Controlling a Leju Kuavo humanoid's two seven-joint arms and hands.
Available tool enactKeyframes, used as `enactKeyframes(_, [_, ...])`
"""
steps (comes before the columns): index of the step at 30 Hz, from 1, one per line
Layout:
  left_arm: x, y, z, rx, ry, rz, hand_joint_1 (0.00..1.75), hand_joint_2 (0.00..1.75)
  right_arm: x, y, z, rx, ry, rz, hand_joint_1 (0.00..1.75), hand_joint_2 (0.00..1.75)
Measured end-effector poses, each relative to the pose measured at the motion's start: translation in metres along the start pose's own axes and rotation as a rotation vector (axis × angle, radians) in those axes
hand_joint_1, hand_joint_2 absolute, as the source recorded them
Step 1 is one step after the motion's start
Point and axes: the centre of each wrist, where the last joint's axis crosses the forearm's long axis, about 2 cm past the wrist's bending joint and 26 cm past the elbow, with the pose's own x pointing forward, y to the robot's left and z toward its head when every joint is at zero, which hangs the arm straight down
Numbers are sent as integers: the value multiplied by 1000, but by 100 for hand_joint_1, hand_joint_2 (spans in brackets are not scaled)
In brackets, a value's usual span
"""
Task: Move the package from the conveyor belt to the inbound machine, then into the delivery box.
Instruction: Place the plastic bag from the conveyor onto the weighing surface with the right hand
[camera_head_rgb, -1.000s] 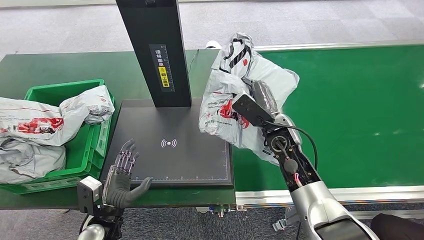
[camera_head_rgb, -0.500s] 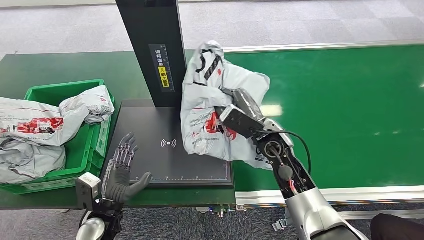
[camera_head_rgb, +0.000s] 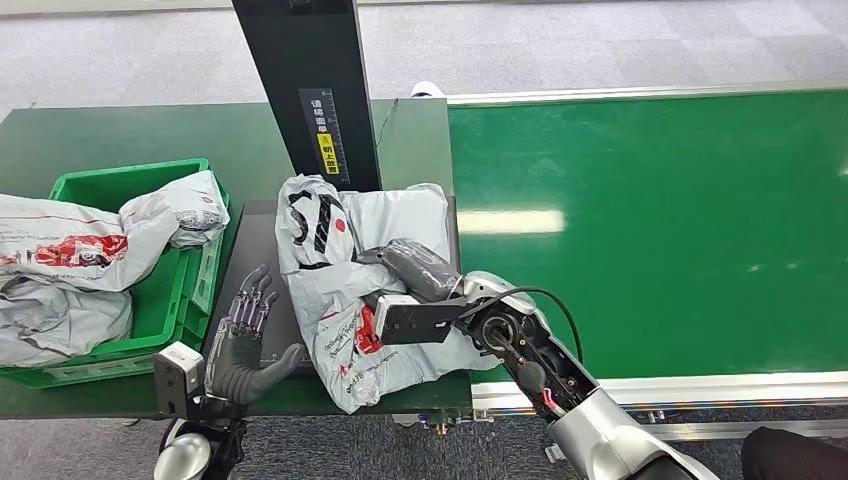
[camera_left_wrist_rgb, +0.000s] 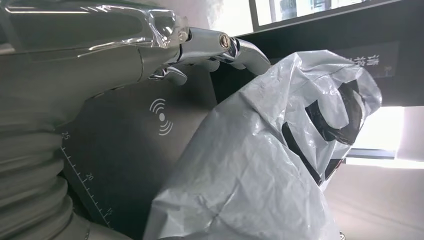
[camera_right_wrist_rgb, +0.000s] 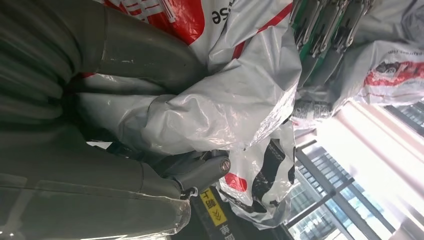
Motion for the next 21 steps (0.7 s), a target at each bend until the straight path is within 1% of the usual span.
enactKeyframes(5, [0, 1, 1, 1, 1, 1, 0, 175, 0, 3, -2, 99, 19, 17, 175, 175])
enactKeyframes(9, [0, 2, 1, 2, 2, 2, 0, 175, -4, 5, -2, 166, 74, 26, 175, 175])
enactKeyframes(15, [0, 2, 1, 2, 3, 2, 0, 175, -8, 7, -1, 211, 118, 37, 175, 175])
enactKeyframes(19, [-1, 2, 1, 5, 8, -1, 0, 175, -15, 7, 0, 244, 238, 79, 175, 175])
enactKeyframes(20, [-1, 2, 2, 6, 10, -3, 0, 175, -17, 7, 0, 245, 267, 94, 156, 175])
enactKeyframes(21, [-1, 2, 2, 7, 12, -4, 0, 175, -19, 7, 0, 242, 293, 111, 121, 175])
